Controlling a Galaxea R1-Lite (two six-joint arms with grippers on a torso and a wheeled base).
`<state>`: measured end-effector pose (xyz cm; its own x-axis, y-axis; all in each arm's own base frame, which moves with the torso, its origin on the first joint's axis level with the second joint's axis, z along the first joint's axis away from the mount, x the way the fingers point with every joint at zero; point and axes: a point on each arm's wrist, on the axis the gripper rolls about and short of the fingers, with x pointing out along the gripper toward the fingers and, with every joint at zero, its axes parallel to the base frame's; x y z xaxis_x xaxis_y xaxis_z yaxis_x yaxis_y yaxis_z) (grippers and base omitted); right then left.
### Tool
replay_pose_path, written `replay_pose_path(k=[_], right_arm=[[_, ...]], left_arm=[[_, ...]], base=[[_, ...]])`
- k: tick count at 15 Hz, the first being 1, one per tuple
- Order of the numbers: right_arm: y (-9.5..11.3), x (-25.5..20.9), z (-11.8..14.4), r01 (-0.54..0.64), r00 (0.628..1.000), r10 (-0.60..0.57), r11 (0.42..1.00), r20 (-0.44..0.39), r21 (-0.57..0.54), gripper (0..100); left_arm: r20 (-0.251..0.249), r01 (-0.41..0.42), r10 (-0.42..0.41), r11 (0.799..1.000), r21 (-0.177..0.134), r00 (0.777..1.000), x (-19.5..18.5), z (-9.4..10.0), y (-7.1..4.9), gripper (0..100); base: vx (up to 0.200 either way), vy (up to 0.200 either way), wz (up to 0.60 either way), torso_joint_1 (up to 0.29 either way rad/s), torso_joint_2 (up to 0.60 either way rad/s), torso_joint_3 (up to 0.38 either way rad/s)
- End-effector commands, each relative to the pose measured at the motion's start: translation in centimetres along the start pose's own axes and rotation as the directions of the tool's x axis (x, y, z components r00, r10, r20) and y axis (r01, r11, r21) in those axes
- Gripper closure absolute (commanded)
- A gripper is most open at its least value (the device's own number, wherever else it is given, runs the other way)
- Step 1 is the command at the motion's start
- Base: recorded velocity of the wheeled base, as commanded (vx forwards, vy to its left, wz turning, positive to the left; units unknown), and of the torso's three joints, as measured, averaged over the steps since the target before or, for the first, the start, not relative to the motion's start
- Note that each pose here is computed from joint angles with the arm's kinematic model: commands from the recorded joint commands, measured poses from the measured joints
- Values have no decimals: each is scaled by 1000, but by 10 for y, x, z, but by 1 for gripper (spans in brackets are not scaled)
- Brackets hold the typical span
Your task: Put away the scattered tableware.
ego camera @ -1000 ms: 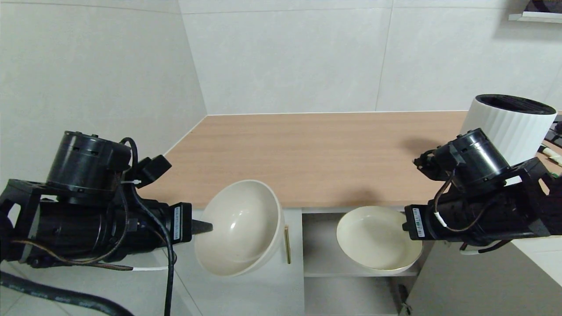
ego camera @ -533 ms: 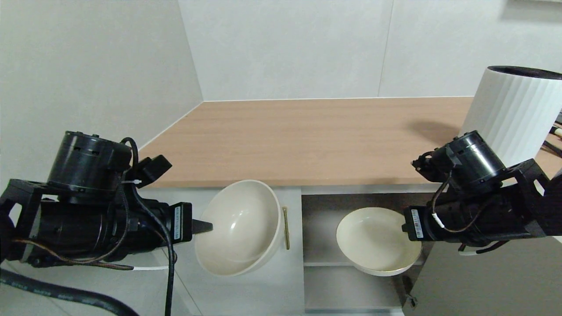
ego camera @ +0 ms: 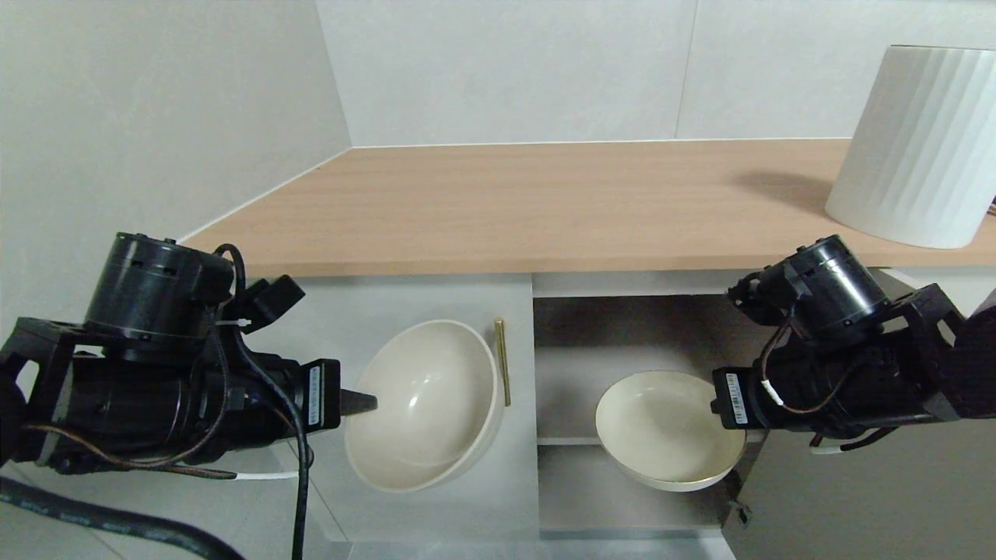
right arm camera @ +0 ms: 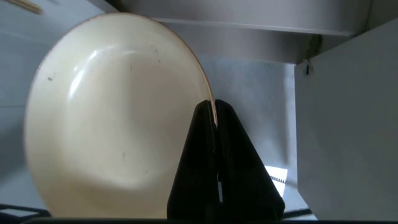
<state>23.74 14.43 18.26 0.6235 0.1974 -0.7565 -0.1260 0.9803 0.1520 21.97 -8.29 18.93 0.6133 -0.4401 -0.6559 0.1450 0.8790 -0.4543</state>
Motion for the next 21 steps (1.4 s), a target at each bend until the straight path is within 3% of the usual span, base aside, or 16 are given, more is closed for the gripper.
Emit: replay_pose_path(k=[1,10,16,21], right_arm=[[0,1,0,0,1000,0,1000,-2,0,100],[-1,19,0,24,999,-24,1000,-32,5,100],[-12,131,-12,110,987,-104,993,-121,41,100],[-28,192,-21,153,986,-145,983,-82,102,100]], left_arm=[[-2,-1,1,1000,-1,1000,0,0,0,100],[-2,-1,1,1000,-1,1000,0,0,0,100],[-6,-3,3,1000,-2,1000,2,0,1,100],[-8,-4,4,1000,-2,1000,3,0,1,100]], base=[[0,0,0,-110,447,334],[0,0,0,-16,91,66],[0,0,0,0,0,0],[0,0,0,0,0,0]])
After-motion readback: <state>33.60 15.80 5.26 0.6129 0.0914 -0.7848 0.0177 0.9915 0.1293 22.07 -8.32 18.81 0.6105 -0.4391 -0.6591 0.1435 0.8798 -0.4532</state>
